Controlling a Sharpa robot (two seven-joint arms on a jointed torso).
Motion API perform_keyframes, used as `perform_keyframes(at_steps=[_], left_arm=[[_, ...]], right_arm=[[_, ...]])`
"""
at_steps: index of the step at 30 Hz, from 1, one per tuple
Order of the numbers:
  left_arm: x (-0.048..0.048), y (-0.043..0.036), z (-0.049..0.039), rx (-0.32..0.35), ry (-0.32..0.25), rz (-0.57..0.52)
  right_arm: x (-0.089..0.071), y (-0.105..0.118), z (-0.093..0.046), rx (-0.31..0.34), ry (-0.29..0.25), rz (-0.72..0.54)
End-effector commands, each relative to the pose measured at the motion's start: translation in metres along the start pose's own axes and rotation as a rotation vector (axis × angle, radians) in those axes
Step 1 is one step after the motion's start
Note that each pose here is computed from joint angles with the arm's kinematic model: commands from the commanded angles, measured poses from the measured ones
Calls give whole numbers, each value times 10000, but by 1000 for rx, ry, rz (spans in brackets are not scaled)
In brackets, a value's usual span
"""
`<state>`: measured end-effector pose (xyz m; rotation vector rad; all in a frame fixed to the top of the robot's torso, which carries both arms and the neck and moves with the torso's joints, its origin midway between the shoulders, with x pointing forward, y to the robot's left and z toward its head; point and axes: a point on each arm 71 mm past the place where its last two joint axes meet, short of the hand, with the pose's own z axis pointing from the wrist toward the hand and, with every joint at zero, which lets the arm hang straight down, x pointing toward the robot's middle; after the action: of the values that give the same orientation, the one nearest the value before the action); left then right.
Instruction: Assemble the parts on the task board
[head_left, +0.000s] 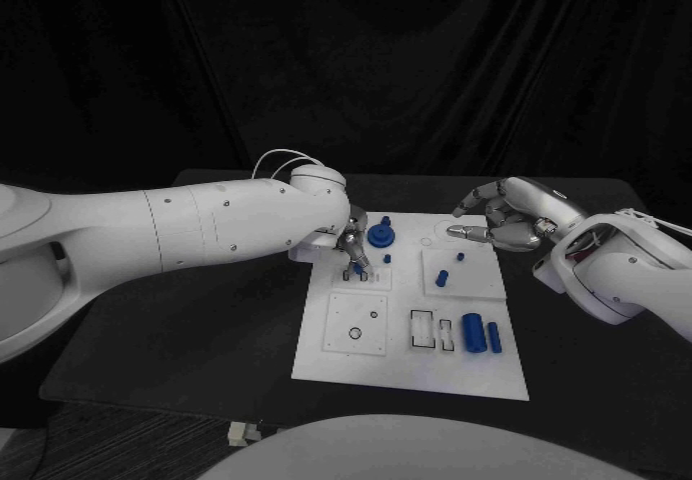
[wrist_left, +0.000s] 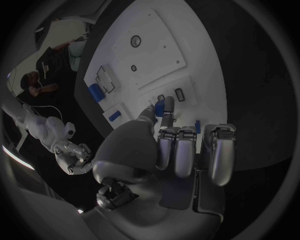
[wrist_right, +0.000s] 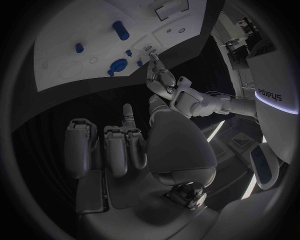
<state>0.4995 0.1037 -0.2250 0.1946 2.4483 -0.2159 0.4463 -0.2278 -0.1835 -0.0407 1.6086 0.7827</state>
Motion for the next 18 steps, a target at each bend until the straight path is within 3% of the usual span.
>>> perform_keyframes(at_steps=[1,18], left_arm=[[26,8,-16,-6,49,-90],[29,38,9,-33,44,-136]], right_arm=[[18,-19,-3,19,13,-5],[51,-30,-1,26,25,-4]])
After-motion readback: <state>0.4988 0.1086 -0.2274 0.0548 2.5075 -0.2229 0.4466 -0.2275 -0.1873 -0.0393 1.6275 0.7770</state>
